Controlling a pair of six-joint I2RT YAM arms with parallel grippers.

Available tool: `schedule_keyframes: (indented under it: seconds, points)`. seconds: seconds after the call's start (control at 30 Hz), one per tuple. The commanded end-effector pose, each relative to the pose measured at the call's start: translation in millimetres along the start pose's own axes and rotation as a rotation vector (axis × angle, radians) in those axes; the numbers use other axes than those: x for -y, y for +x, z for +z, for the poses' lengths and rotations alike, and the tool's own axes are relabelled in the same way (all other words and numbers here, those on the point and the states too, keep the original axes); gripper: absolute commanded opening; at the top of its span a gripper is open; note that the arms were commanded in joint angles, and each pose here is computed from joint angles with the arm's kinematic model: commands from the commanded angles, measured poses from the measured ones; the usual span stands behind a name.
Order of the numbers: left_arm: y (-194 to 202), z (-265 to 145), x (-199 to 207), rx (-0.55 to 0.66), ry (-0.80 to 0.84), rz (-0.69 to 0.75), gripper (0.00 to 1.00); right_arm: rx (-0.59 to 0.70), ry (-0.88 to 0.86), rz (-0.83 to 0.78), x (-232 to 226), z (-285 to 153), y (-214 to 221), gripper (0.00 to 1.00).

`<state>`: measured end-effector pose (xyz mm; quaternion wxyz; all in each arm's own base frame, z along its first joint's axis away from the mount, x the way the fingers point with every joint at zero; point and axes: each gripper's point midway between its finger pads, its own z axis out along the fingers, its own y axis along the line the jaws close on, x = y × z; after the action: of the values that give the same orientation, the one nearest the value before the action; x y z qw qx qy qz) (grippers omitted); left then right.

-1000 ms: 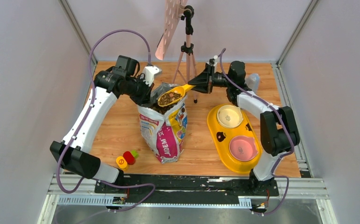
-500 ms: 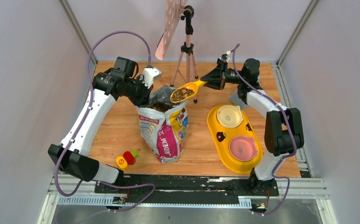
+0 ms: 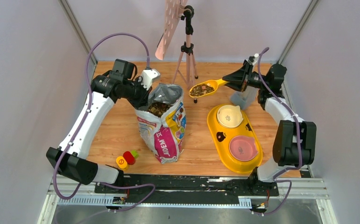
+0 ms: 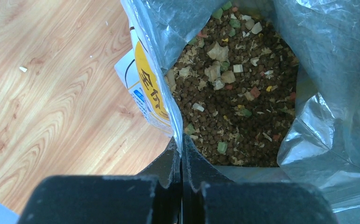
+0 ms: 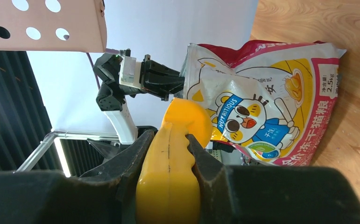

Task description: Serve the pet food

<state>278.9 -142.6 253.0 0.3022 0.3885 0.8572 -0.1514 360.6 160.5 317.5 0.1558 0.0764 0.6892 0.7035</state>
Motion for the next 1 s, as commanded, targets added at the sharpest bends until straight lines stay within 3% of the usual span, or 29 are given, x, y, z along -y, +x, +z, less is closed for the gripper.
schedule_keyframes:
  seconds: [0.0, 0.63, 0.97]
  points:
    - [-11.7, -11.1, 2.3, 0.078, -0.006, 0.026, 0.00, 0.028, -0.006, -0.096, -17.9, -19.6, 8.4, 0.00]
    - [-3.5, -11.5, 4.8, 0.065, 0.005, 0.030, 0.00, 0.375, 0.043, -0.095, 10.9, -110.7, -4.3, 0.00]
    - [-1.3, -10.0, 8.7, 0.065, 0.025, 0.030, 0.00, 0.540, 0.085, -0.089, 56.5, -153.5, -2.3, 0.00]
